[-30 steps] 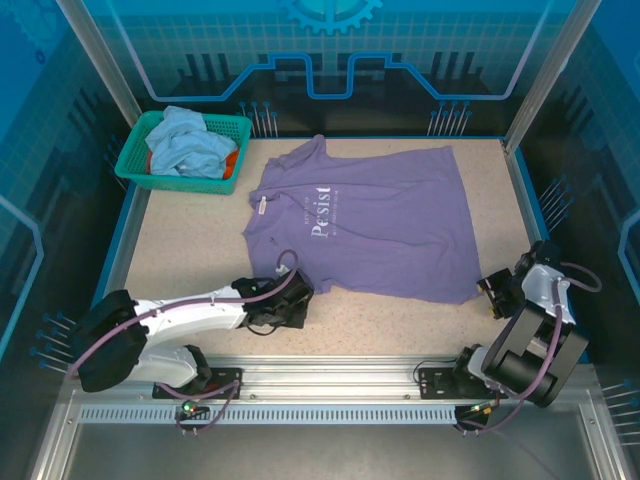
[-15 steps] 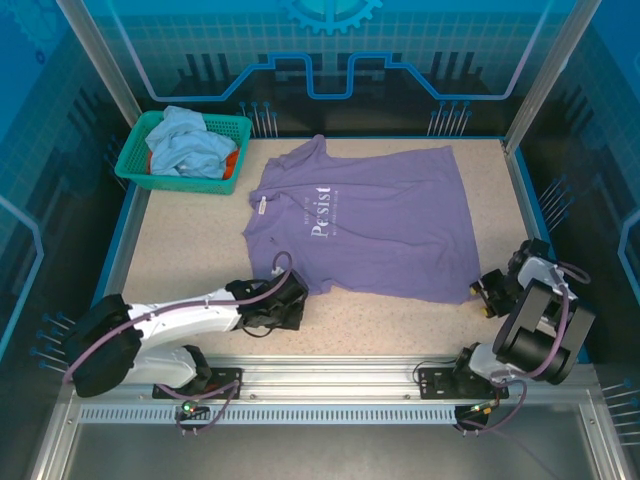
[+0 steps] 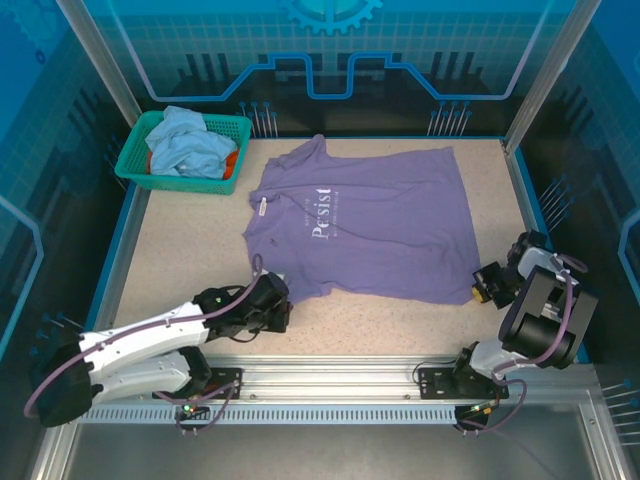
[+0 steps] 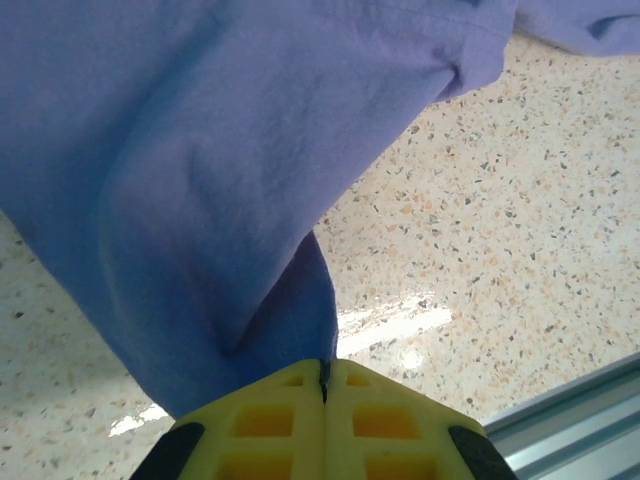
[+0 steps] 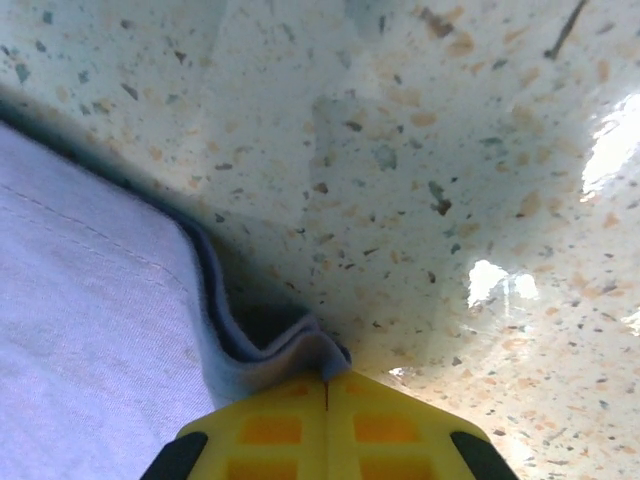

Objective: Fold and stack the t-shirts

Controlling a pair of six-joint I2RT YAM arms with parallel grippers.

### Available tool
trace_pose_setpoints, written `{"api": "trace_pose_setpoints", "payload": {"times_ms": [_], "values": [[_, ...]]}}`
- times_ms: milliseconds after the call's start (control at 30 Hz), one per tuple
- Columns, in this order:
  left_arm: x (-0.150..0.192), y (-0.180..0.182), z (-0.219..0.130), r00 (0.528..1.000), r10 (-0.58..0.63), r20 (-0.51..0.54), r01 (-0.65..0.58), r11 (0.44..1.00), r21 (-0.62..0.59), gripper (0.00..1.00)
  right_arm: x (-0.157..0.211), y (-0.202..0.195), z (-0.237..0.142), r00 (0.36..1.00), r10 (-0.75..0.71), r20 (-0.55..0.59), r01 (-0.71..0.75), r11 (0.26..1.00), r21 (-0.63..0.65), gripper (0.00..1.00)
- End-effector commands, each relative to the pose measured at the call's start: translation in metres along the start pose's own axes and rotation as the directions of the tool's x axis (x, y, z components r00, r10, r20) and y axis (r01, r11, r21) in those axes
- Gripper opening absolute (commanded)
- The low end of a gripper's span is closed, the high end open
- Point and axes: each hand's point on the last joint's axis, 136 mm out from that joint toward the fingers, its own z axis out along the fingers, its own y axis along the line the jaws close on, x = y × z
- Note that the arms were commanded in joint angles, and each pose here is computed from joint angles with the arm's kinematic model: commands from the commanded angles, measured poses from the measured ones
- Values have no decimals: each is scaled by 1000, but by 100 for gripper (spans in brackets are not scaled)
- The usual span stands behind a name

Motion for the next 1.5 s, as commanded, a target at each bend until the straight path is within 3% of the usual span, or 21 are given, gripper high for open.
{"api": "trace_pose_setpoints", "payload": {"times_ms": [0,200,367,600,833,1067,1267,1467], "values": [[4,11,-14,999,-39,-9,38,999,-29,0,-4,12,-11,999,-42,27,42,999,-3,0],[-8,17,-46,997,-60,49,61,997,-37,0,-6,26,-41,993,-79,84,82,996,-40,0],[-17,5,-61,991,-124,55,121,991,53,0,-7,47,-65,980,-152,127,161,985,-66,0],[-61,3,-73,975,-198,100,195,980,41,0,-16,75,-77,973,-179,148,194,977,-92,0],[-126,-3,-72,959,-263,108,260,965,41,0,-32,106,-71,973,-183,139,196,977,-84,0],[-195,21,-61,924,-367,107,369,930,5,0,-49,138,-50,982,-168,86,174,982,-70,0],[-232,48,-30,894,-444,54,446,894,-37,0,-61,152,-28,990,-135,41,137,989,-47,0],[-264,58,9,897,-441,-18,438,894,-95,0,-74,156,-11,997,-79,-5,78,995,-60,1]]}}
